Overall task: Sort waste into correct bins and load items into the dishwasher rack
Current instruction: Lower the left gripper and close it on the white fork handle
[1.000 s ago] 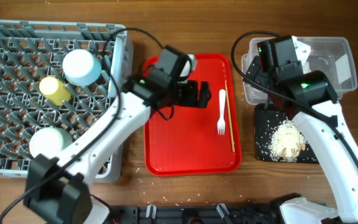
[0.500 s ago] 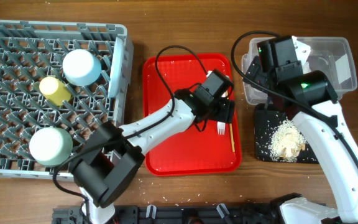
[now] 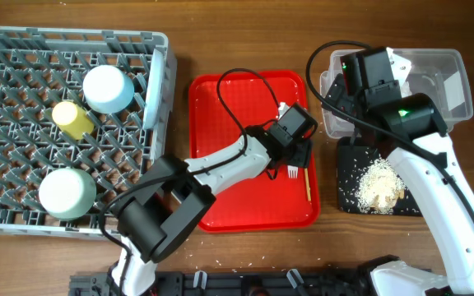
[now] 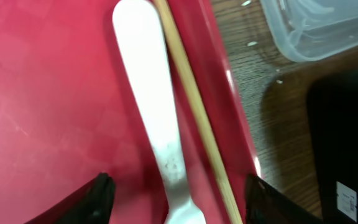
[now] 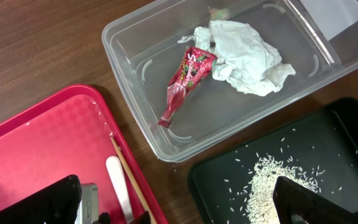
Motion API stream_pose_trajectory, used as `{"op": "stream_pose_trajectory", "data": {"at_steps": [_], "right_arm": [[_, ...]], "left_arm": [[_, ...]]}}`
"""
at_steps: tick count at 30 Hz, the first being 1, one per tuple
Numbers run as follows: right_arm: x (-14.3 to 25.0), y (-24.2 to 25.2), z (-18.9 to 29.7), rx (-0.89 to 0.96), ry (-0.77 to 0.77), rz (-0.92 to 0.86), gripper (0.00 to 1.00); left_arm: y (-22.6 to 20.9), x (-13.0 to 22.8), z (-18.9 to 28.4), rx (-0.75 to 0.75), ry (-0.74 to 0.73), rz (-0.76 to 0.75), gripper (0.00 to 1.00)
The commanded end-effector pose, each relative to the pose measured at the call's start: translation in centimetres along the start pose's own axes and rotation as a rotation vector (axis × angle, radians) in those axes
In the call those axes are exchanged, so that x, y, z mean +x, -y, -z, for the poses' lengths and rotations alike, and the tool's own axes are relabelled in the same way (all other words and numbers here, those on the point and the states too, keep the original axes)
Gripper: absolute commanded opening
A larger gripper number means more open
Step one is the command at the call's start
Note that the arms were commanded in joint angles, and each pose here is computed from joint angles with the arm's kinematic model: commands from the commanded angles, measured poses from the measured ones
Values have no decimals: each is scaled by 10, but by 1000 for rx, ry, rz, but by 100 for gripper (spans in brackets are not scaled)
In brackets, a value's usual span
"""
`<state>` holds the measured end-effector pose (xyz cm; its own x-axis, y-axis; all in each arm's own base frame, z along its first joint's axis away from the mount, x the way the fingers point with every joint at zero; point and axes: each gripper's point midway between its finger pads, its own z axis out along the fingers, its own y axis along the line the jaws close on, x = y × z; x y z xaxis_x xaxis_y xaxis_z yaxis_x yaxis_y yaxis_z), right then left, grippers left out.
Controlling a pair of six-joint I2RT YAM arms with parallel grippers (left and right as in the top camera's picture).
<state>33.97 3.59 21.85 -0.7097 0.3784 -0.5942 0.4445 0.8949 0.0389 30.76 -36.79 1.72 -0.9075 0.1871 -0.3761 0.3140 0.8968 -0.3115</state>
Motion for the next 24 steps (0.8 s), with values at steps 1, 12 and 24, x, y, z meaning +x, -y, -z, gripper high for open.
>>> {"op": "stream_pose_trajectory", "data": {"at_steps": [1,12,24], "right_arm": [[-5,-3,5,-16,12,-20,100],[-5,-3,5,-16,12,-20,100],[-5,-3,5,-16,12,-20,100]], "left_arm": [[-2,-1,-6,-14,3,29,64],[-9,14,-27,-22,-50,32,41],[-38,17,-25,-173,-37,26,28]]}}
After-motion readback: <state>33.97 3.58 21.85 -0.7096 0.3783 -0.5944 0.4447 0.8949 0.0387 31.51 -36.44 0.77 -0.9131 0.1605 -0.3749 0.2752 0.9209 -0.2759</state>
